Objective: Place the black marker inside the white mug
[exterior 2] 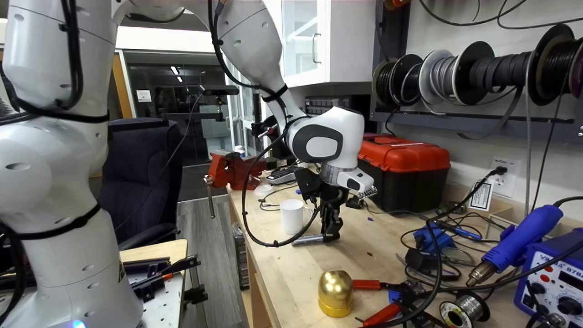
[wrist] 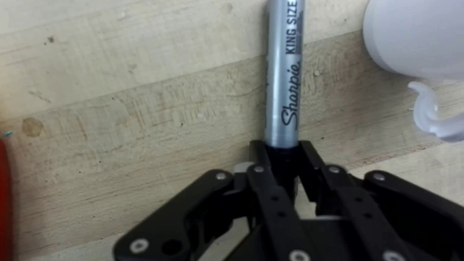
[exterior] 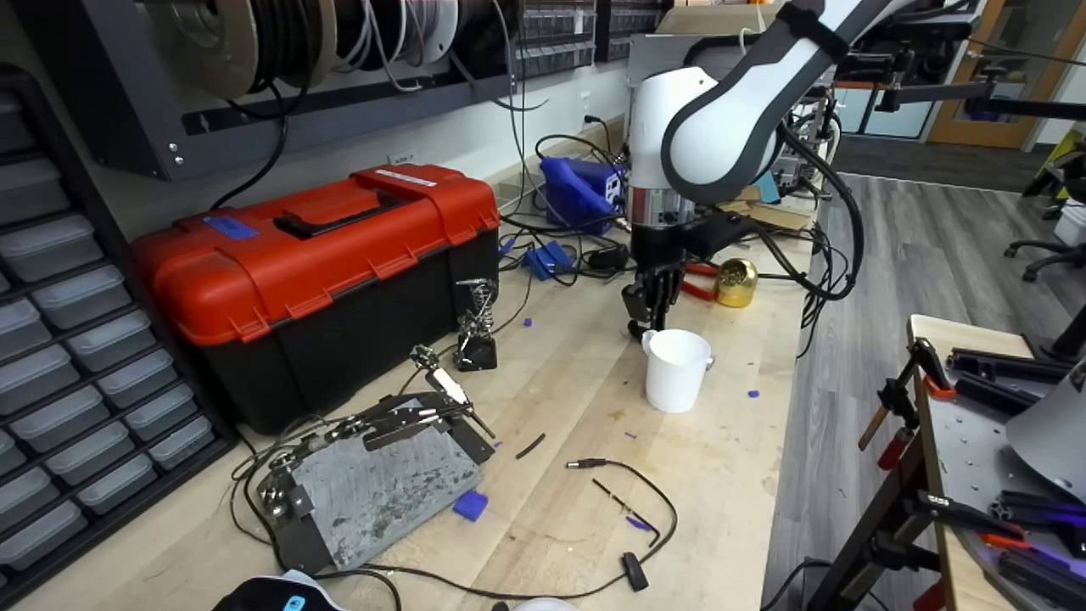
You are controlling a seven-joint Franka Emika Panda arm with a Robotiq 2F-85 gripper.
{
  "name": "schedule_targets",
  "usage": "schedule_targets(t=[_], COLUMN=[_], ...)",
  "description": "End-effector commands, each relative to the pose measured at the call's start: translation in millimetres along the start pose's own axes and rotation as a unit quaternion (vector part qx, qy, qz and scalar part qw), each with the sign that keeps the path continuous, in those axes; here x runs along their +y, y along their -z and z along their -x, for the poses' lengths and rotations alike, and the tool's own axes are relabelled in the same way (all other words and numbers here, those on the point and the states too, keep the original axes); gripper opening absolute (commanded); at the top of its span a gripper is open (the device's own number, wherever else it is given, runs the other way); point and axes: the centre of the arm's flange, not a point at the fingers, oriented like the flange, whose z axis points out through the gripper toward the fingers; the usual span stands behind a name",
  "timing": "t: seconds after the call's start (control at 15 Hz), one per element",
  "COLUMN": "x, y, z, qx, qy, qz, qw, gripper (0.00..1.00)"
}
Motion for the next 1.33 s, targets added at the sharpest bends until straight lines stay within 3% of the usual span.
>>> schedule_targets(t=[0.0, 0.33, 0.87, 1.27], x=[-7, -15, -26, -37], y=[22, 59, 111, 137], z=[-6, -23, -43, -45], qx=[0.007, 0.036, 0.023, 0.047], qy=[0.014, 0.029, 0.052, 0.060], qz=[-0.011, -0.005, 0.014, 0.013], qw=[0.9998, 0.9989, 0.9982, 0.9970], gripper=[0.06, 0.06, 0.06, 0.06])
